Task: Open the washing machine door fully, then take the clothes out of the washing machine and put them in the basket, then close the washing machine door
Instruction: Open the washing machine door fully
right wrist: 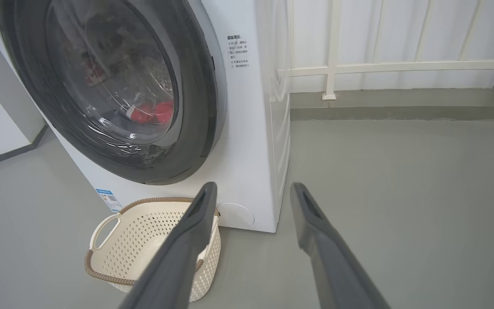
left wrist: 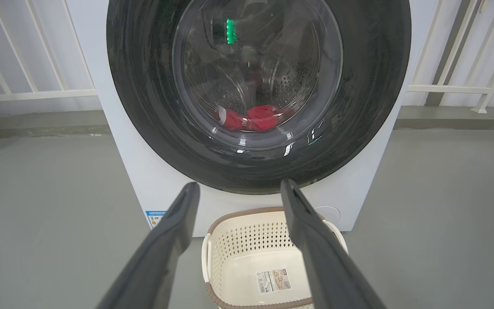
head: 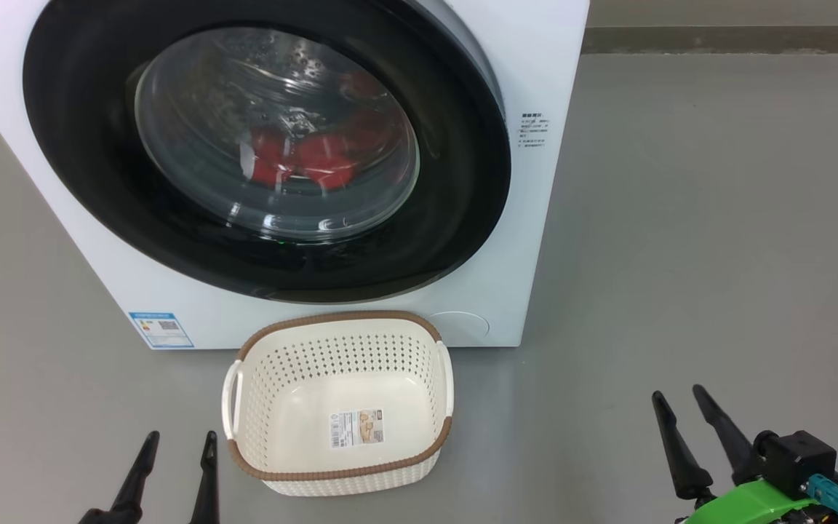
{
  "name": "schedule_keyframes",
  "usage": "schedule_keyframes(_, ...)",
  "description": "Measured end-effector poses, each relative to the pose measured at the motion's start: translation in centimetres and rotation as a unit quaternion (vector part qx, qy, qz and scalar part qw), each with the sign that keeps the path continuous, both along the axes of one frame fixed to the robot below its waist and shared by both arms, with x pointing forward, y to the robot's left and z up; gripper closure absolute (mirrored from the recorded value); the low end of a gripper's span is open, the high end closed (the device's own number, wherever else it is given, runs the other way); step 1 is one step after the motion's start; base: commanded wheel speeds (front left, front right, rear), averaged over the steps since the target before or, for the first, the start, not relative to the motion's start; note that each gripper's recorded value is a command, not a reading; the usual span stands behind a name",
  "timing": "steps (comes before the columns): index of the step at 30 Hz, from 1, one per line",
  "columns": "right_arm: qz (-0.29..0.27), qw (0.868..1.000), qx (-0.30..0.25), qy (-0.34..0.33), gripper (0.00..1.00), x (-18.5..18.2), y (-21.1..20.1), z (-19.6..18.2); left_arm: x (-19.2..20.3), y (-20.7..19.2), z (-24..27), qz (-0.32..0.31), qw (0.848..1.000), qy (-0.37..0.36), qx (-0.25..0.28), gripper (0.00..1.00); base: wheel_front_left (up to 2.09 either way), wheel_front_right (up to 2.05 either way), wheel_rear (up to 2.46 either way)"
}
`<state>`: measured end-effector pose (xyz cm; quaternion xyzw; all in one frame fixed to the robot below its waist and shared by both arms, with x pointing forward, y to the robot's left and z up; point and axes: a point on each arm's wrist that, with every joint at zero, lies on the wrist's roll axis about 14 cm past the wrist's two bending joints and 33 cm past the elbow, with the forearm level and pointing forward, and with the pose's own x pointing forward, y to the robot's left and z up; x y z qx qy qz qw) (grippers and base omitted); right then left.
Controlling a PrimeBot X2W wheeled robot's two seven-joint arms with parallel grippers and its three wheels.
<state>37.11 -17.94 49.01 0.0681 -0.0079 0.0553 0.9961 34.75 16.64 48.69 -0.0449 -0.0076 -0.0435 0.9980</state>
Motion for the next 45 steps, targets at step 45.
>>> schedule_keyframes(45,0.16,0.921,0.353,-0.029,1.0,23.2,8.6,13.8,6.4,0.5,-1.5,0.005,1.0,0.016,-0.006,0.0,0.0,0.0,0.0)
